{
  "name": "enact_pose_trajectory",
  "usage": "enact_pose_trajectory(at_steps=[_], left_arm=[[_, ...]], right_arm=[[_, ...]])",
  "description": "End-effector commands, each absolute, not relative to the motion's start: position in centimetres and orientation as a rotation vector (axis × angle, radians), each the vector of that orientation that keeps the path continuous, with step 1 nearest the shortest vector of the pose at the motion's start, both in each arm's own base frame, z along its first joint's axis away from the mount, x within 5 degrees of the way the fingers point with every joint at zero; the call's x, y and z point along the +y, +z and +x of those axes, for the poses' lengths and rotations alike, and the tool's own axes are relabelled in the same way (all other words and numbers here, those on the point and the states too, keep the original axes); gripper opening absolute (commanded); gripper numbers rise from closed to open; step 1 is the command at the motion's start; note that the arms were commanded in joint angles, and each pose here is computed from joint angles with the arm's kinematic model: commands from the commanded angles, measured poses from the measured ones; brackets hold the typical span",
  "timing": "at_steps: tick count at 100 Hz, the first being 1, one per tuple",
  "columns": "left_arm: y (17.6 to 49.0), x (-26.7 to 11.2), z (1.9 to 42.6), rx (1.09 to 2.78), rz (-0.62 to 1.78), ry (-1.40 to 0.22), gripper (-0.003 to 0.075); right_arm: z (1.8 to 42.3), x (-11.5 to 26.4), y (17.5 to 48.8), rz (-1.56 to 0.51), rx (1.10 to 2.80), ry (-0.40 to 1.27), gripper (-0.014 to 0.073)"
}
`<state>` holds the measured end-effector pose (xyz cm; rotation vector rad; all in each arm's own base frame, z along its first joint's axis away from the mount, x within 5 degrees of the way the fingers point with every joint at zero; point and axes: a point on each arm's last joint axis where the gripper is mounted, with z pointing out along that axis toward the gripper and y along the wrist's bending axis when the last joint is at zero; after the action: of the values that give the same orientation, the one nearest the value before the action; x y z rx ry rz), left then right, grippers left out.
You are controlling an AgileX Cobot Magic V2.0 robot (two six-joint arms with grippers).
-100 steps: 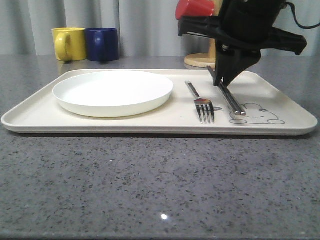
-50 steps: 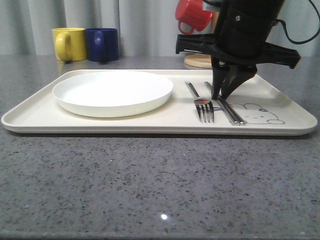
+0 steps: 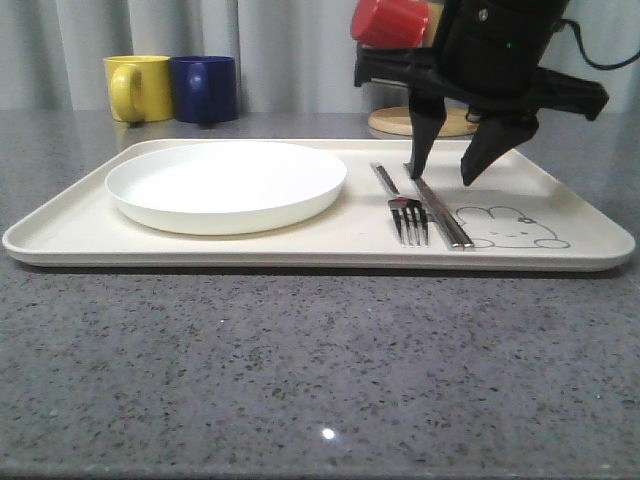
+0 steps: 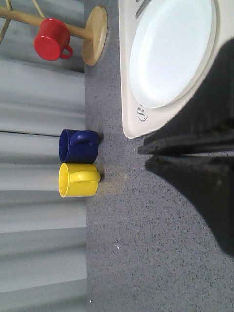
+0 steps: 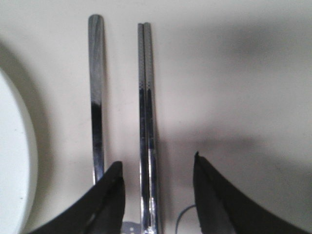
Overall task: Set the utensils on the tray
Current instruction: 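Carry the silver chopsticks with the right gripper and lower them beside the fork, then open the right gripper and withdraw toward the spoon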
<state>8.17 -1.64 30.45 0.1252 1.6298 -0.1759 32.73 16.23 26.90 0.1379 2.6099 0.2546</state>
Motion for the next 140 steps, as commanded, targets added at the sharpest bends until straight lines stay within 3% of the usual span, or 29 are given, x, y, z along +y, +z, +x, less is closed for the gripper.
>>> enact_pose_trajectory(at_steps=[1,29,52,73,101,140], left_arm=[[32.0,-1.4,8.2,1.538,0.094,-0.168,-0.0018],[32.0,-1.4,8.2,1.538,0.094,-0.168,-0.0018],[32.0,-1.4,8.2,1.538,0.094,-0.168,-0.0018],[32.0,-1.4,8.2,1.538,0.094,-0.168,-0.0018],[32.0,-1.4,8.2,1.538,0.094,-0.168,-0.0018],[32.0,-1.4,8.2,1.538,0.094,-0.168,-0.0018]], right_arm=[[32.1,15.2,31.2,0.14,2.472,0.311,0.0351],[31.1,9.0,34.6,0.134,2.425,0.116,0.0351],[31.3,2.1,34.5,0.164,2.506,-0.083,0.0351],[31.4,-2.5,34.3,0.182,2.522,-0.109,0.0351],[32.7,-5.6,32.0,0.21,2.58,-0.1,0.0351],[34.6,-5.9,28.8,0.225,2.646,-0.076,0.0351]])
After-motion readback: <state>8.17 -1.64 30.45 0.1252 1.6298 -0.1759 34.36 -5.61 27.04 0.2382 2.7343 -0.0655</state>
